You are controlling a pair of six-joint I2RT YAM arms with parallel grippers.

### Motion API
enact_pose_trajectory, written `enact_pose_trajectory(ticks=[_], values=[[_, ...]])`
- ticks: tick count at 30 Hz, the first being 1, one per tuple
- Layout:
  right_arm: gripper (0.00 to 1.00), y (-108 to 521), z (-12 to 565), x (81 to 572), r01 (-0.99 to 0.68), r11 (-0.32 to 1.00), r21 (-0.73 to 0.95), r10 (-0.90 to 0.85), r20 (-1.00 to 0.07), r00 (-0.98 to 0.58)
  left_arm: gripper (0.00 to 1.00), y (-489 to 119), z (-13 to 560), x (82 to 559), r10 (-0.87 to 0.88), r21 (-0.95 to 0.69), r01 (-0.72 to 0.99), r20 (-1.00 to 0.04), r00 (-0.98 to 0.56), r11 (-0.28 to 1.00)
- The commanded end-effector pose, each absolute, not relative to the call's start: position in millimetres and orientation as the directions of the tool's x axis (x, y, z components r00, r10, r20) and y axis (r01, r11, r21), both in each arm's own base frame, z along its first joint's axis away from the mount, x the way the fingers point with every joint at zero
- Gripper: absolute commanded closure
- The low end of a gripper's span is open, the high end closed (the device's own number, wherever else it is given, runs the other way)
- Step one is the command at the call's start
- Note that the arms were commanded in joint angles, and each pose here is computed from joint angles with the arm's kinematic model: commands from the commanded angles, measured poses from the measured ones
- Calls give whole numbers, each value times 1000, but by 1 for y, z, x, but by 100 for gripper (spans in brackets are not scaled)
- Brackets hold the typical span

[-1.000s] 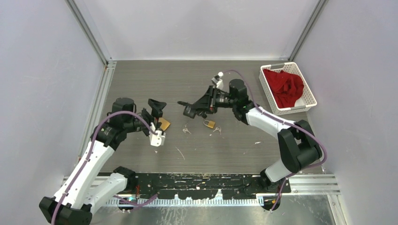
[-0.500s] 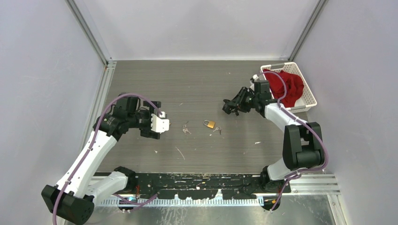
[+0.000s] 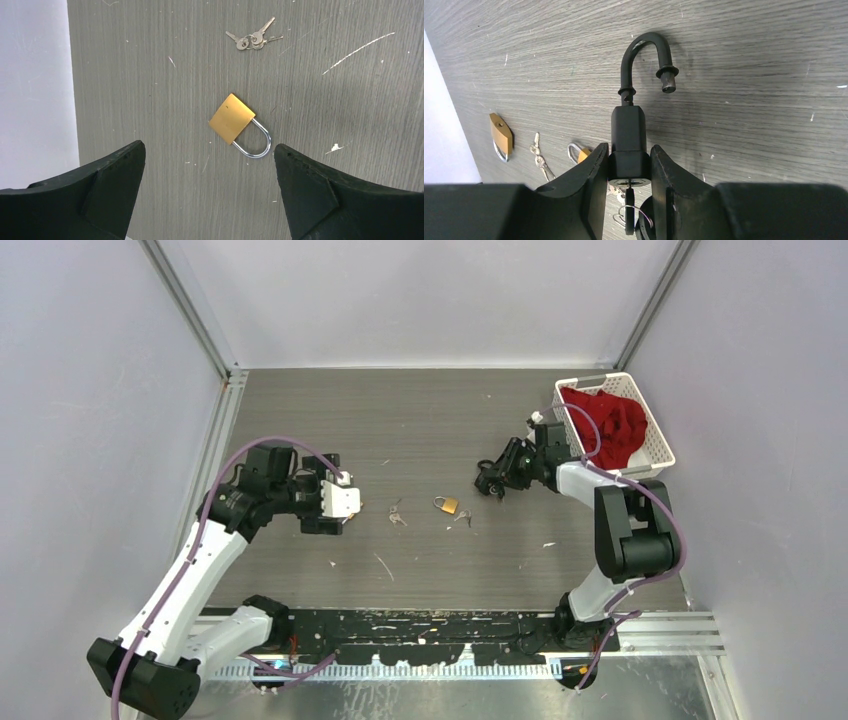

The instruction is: Unlock with the key

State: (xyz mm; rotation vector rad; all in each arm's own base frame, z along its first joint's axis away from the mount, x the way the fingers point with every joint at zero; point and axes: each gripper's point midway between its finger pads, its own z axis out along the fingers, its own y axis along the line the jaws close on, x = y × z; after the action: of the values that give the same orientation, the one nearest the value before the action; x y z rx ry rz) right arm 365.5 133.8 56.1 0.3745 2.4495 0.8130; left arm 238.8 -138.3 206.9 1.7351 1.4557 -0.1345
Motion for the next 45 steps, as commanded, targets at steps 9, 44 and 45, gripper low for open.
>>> enact_pose_trajectory(ticks=[9, 44, 45], values=[[34, 120, 83, 386, 60, 822, 566, 421, -532, -734, 1, -145, 233, 237, 721, 533, 841, -617, 314, 90], [62, 119, 72, 381, 73, 953, 294, 246, -609, -754, 1, -143, 235, 233, 722, 527, 843, -626, 295, 112], [62, 117, 72, 381, 74, 956, 282, 239, -611, -755, 1, -142, 235, 233, 722, 528, 842, -626, 295, 114]])
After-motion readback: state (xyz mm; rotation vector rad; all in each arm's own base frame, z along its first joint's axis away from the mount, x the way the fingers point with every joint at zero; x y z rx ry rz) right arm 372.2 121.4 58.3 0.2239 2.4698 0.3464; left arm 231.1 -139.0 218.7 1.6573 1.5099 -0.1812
